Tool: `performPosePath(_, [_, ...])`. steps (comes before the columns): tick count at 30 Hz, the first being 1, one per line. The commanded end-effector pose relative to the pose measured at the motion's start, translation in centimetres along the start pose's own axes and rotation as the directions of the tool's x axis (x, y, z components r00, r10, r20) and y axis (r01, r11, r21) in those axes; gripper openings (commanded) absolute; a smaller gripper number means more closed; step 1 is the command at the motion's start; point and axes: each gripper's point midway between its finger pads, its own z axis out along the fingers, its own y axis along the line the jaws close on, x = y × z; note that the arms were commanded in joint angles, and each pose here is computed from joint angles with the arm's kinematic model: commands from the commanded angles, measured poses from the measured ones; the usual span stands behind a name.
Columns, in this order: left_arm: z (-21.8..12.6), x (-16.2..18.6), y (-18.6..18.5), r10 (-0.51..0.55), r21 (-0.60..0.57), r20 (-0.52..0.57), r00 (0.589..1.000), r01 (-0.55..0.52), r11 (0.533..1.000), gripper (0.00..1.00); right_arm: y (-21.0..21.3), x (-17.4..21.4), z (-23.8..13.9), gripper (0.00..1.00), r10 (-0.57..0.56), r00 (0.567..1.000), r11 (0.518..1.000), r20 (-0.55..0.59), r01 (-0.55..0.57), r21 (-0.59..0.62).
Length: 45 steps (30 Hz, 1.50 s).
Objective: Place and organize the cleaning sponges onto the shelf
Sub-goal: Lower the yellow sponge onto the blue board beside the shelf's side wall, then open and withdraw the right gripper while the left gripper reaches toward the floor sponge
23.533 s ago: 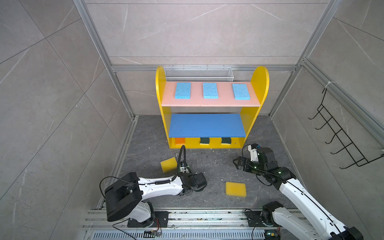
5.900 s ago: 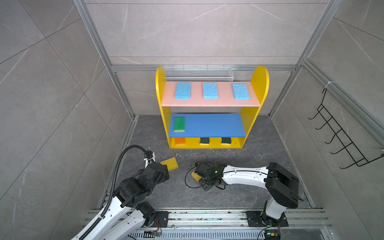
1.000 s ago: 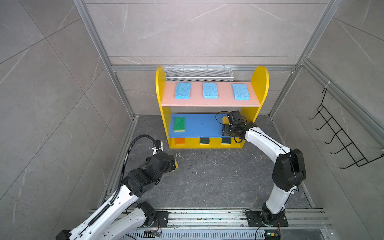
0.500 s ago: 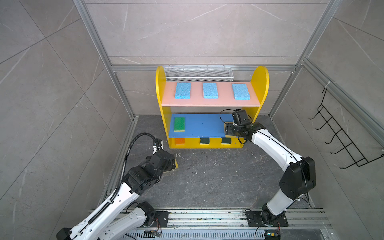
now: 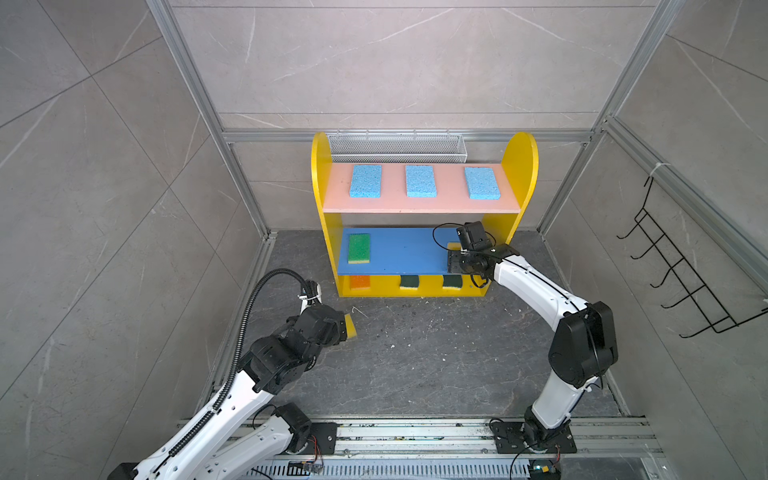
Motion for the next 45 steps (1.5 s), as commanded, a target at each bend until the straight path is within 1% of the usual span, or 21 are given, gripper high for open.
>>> performPosePath(1, [-0.3, -1.4, -0.2, -0.025, -0.006, 0.030, 0.999, 0.025, 1.000, 0.86, -0.4, -0.6, 0.9, 0.68, -0.011, 1.000, 1.000, -0.001, 0.011, 0.026])
performPosePath(5, [0.0, -1.4, -0.5, -0.017, -0.010, 0.027, 0.999, 0.017, 1.000, 0.86, -0.6, -1.0, 1.9, 0.66, -0.002, 1.000, 0.999, -0.004, 0.002, 0.033])
performPosePath(13, [0.2, -1.7, -0.7, -0.004, -0.008, 0.036, 0.999, 0.004, 1.000, 0.86, -1.2, -2.4, 2.6, 0.66, 0.017, 1.000, 0.999, 0.014, -0.018, 0.045])
performPosePath(18, [0.6, -1.7, -0.9, 0.006, -0.015, 0.029, 1.000, -0.005, 1.000, 0.87, -0.7, -2.9, 2.7, 0.70, -0.003, 1.000, 1.000, 0.020, 0.003, 0.028])
performPosePath(21, [0.7, -1.7, -1.1, 0.008, -0.015, 0.026, 1.000, -0.008, 1.000, 0.87, -0.9, -3.0, 2.5, 0.75, -0.007, 1.000, 0.999, 0.020, 0.006, 0.031])
performPosePath(23, [0.7, -1.8, -1.1, 0.004, -0.013, 0.028, 1.000, -0.004, 1.000, 0.87, -0.9, -2.9, 2.2, 0.77, -0.005, 1.000, 1.000, 0.017, 0.004, 0.031])
performPosePath(26, [0.6, -1.9, -1.2, 0.002, -0.009, 0.032, 0.999, -0.002, 1.000, 0.87, -1.0, -2.7, 1.6, 0.80, -0.001, 1.000, 1.000, 0.019, 0.000, 0.023])
performPosePath(29, [0.4, -1.9, -1.0, 0.001, -0.007, 0.035, 0.999, -0.001, 1.000, 0.87, -0.9, -2.9, 0.7, 0.80, 0.003, 0.999, 1.000, 0.032, -0.003, 0.011])
performPosePath(36, [0.3, -1.4, -0.3, -0.005, -0.022, 0.038, 0.999, 0.006, 1.000, 0.88, -0.3, -2.8, -2.4, 0.84, -0.009, 0.998, 0.997, 0.069, 0.013, -0.071])
performPosePath(41, [1.1, -0.5, 0.0, 0.018, -0.045, 0.026, 1.000, -0.017, 0.999, 0.88, -1.2, -1.3, -4.4, 0.84, -0.001, 0.998, 0.998, 0.064, 0.005, -0.059])
performPosePath(45, [2.5, 0.5, 0.1, 0.047, -0.075, -0.035, 0.998, -0.049, 0.996, 0.90, -1.3, 1.0, -6.0, 0.84, -0.004, 0.999, 0.997, 0.048, 0.007, -0.075])
